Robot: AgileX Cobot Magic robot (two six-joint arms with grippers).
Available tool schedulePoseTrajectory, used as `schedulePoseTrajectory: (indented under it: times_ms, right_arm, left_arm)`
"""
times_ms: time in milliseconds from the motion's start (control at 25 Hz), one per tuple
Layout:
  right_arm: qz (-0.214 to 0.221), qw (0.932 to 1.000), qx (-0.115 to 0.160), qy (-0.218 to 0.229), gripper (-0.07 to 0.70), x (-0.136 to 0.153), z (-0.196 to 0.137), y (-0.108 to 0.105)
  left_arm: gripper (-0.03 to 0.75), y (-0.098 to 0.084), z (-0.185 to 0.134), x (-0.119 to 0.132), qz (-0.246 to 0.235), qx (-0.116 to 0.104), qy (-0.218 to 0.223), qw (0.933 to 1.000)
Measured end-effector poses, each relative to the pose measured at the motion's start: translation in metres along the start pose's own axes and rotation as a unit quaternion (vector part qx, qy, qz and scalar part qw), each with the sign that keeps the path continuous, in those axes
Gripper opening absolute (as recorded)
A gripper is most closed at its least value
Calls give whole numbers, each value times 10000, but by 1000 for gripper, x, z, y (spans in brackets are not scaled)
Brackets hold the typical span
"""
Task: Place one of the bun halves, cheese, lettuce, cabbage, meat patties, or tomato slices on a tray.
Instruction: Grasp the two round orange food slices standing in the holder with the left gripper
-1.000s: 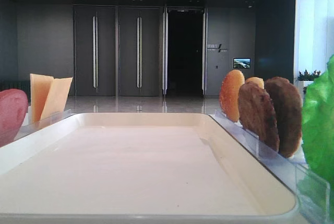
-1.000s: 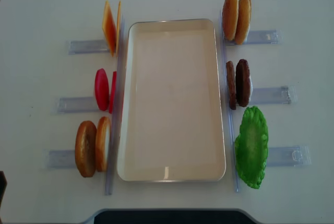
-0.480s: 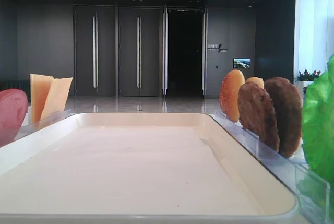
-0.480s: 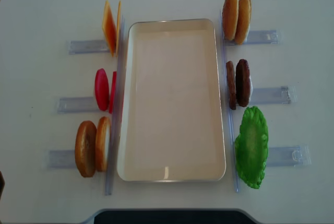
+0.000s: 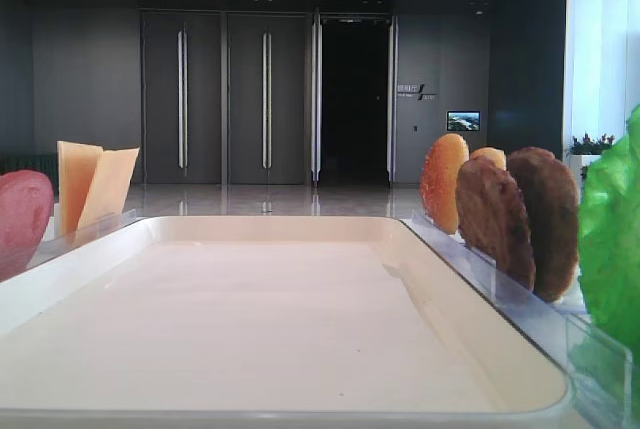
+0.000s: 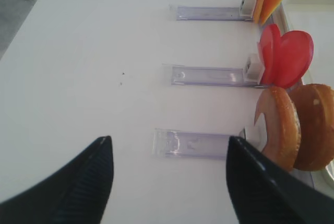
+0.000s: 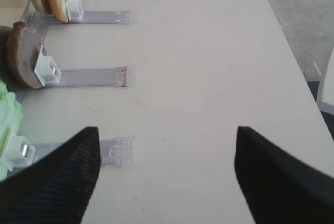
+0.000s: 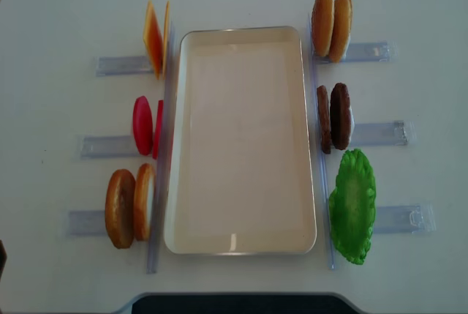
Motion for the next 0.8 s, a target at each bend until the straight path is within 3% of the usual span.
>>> schedulePoseTrajectory:
  times_ms: [520, 800]
  right_arm:
    - [0, 10000, 0, 0, 538, 0, 0, 0]
    - [0, 10000, 0, 0, 538, 0, 0, 0]
  left_arm:
    - [517, 0, 3, -3, -1, 33, -14, 10000]
    - [503, -5, 30, -5, 70, 11, 388, 9992]
Point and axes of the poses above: a point on each arm's last joint axis where the gripper is mounted, x pointing out along that axis toward the gripper, y along the wrist's bending axis when the last joint is at zero, z = x × y, the point moved 9 cm from there along x, pointing out along that axis toward the gripper, and after that the axes turned 10 degrees about -x, right-handed, at the moved point
